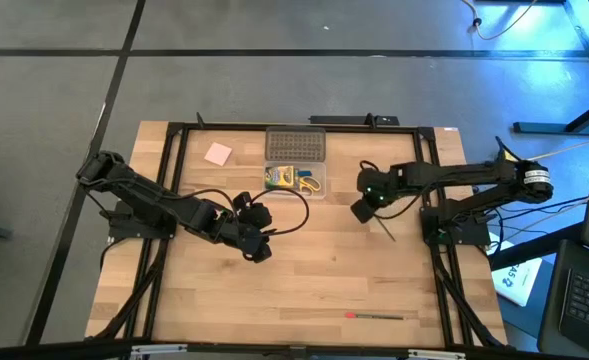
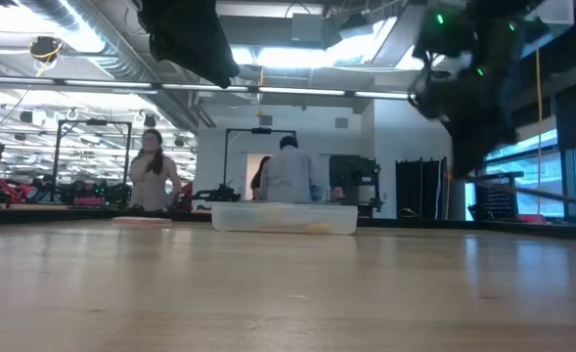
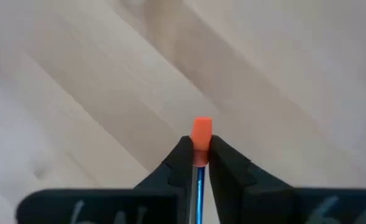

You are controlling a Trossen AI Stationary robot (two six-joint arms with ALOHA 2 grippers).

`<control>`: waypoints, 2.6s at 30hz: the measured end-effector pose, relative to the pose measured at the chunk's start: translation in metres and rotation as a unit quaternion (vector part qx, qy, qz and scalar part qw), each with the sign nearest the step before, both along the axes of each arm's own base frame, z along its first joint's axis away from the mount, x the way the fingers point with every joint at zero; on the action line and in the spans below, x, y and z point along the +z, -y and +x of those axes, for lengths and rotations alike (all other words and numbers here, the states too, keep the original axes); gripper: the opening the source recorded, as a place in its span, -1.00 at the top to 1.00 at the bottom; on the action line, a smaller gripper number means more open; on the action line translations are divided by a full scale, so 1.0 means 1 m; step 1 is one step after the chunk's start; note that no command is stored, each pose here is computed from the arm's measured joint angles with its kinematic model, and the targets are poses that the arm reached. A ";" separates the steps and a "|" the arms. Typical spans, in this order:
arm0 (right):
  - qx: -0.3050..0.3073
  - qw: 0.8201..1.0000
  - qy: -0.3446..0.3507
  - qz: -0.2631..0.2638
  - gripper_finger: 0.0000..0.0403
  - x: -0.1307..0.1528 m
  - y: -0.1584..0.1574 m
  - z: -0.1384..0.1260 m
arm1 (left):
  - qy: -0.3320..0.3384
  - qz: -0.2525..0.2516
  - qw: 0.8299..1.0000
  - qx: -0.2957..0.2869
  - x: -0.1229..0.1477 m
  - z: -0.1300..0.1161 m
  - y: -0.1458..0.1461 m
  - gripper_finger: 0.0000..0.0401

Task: Pack school essentials
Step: Put the top black pencil into the black supply box

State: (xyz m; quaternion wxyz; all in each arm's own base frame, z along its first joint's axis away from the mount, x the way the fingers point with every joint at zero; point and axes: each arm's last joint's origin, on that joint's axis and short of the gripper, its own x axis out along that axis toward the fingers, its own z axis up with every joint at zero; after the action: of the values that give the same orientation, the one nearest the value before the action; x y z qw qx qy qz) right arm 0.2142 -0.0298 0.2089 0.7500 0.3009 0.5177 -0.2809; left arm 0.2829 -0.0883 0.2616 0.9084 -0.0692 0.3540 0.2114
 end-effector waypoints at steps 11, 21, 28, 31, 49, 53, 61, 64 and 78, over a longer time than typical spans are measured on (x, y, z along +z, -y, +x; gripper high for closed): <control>0.132 0.974 0.133 -0.126 0.79 0.065 0.009 0.057 | 0.005 -0.009 1.000 0.012 0.000 0.000 -0.001 0.15; 0.278 0.909 0.180 -0.251 0.79 0.080 0.018 0.124 | 0.001 -0.015 0.999 0.046 -0.001 0.001 -0.011 0.15; 0.325 0.879 0.188 -0.294 0.79 0.064 0.030 0.158 | -0.030 -0.009 0.995 0.100 -0.006 -0.005 -0.023 0.15; 0.342 0.875 0.193 -0.283 0.79 0.051 0.037 0.167 | -0.035 0.006 0.993 0.110 -0.007 -0.007 -0.026 0.15; 0.320 0.893 0.184 -0.258 0.79 0.025 0.047 0.178 | -0.052 0.018 0.991 0.122 -0.008 -0.008 -0.034 0.15; 0.316 0.900 0.183 -0.237 0.79 0.021 0.047 0.176 | -0.052 0.018 0.991 0.122 -0.008 -0.008 -0.034 0.15; 0.306 0.904 0.187 -0.232 0.77 0.022 0.048 0.176 | -0.052 0.017 0.991 0.122 -0.008 -0.008 -0.034 0.15; 0.304 0.905 0.185 -0.231 0.76 0.021 0.050 0.175 | -0.052 0.017 0.991 0.122 -0.008 -0.008 -0.034 0.15; 0.308 0.908 0.174 -0.226 0.67 0.019 0.049 0.174 | -0.052 0.017 0.991 0.122 -0.008 -0.008 -0.034 0.15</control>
State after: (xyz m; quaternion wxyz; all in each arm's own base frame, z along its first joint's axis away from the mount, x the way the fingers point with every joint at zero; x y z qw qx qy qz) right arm 0.3879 -0.0791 0.2284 0.9252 -0.0067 0.3688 -0.0886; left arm 0.2748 -0.0547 0.2533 0.8572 -0.0853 0.3858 0.3302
